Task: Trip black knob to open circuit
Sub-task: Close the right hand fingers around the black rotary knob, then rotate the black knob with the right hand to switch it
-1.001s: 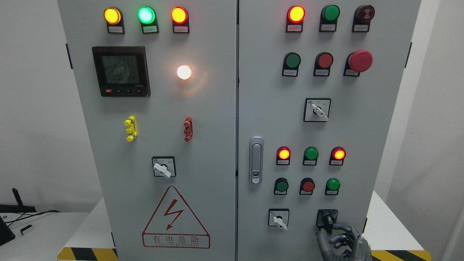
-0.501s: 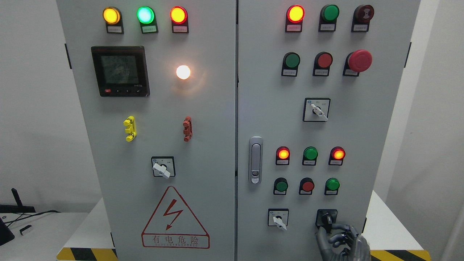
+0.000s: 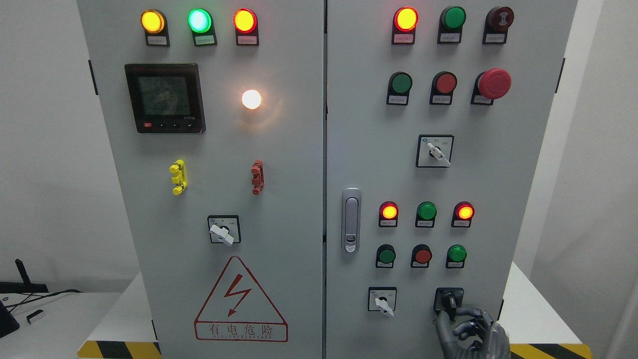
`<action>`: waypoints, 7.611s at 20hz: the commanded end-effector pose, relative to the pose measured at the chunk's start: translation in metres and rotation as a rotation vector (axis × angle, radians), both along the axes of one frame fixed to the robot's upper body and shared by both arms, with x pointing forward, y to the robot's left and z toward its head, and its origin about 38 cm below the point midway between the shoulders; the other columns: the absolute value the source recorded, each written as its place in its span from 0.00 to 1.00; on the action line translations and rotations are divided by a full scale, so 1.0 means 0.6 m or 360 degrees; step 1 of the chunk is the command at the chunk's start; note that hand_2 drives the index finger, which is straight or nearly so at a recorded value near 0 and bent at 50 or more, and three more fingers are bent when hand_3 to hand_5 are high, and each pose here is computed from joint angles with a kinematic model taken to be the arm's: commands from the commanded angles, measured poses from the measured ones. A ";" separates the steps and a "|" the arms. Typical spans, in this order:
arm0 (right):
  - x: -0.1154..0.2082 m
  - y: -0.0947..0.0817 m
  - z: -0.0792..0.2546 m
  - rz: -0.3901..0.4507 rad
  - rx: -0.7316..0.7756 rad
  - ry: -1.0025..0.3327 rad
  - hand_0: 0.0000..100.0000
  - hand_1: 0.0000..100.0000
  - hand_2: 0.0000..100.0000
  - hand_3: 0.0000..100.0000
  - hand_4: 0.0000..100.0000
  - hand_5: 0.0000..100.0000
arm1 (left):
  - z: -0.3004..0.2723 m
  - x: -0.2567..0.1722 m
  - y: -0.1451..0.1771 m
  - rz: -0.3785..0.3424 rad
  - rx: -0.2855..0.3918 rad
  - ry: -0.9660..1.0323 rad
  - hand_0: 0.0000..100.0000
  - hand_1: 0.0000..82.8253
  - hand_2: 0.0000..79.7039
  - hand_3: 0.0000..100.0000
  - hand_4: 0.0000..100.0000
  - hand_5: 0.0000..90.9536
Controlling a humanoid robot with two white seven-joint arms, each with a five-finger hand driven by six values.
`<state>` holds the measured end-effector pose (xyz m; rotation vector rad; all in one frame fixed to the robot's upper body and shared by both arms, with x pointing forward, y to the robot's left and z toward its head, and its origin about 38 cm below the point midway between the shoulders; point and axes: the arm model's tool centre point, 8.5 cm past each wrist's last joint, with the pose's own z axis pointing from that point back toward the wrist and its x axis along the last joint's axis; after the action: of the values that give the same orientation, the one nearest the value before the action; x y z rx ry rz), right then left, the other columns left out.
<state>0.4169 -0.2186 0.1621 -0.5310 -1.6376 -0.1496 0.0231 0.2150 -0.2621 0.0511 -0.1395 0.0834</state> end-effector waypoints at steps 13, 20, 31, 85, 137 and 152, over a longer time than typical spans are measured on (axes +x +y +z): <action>0.007 0.003 -0.004 0.0012 -0.0002 0.0020 0.36 0.76 0.55 0.85 0.84 0.95 | 0.000 0.000 0.000 -0.0049 -0.0001 0.0001 0.12 0.47 0.00 0.00 0.00 0.00; 0.011 0.004 -0.006 0.0018 -0.0003 0.0031 0.36 0.78 0.56 0.86 0.85 0.96 | 0.000 0.001 0.000 -0.0049 -0.0001 -0.0001 0.12 0.47 0.00 0.00 0.00 0.00; 0.014 0.004 -0.007 0.0018 0.0001 0.0036 0.37 0.79 0.58 0.87 0.86 0.96 | 0.000 0.001 0.000 -0.0049 -0.0001 -0.0001 0.12 0.47 0.00 0.00 0.00 0.00; 0.026 0.015 0.003 0.0082 0.0116 0.0015 0.38 0.82 0.60 0.91 0.88 0.98 | 0.000 0.001 0.000 -0.0049 -0.0001 -0.0001 0.12 0.47 0.00 0.00 0.00 0.00; 0.034 0.039 0.008 0.0216 0.0281 0.0007 0.37 0.82 0.62 0.93 0.89 0.98 | 0.000 0.001 0.000 -0.0049 -0.0001 -0.0001 0.12 0.47 0.00 0.00 0.00 0.00; 0.035 0.040 0.011 0.0225 0.0296 0.0001 0.37 0.82 0.62 0.93 0.90 0.98 | 0.000 0.001 0.000 -0.0049 -0.0001 -0.0001 0.12 0.47 0.00 0.00 0.00 0.00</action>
<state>0.4373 -0.1960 0.1672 -0.2860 -1.6321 -0.1921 0.0232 0.2152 -0.2621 0.0514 -0.1396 0.0834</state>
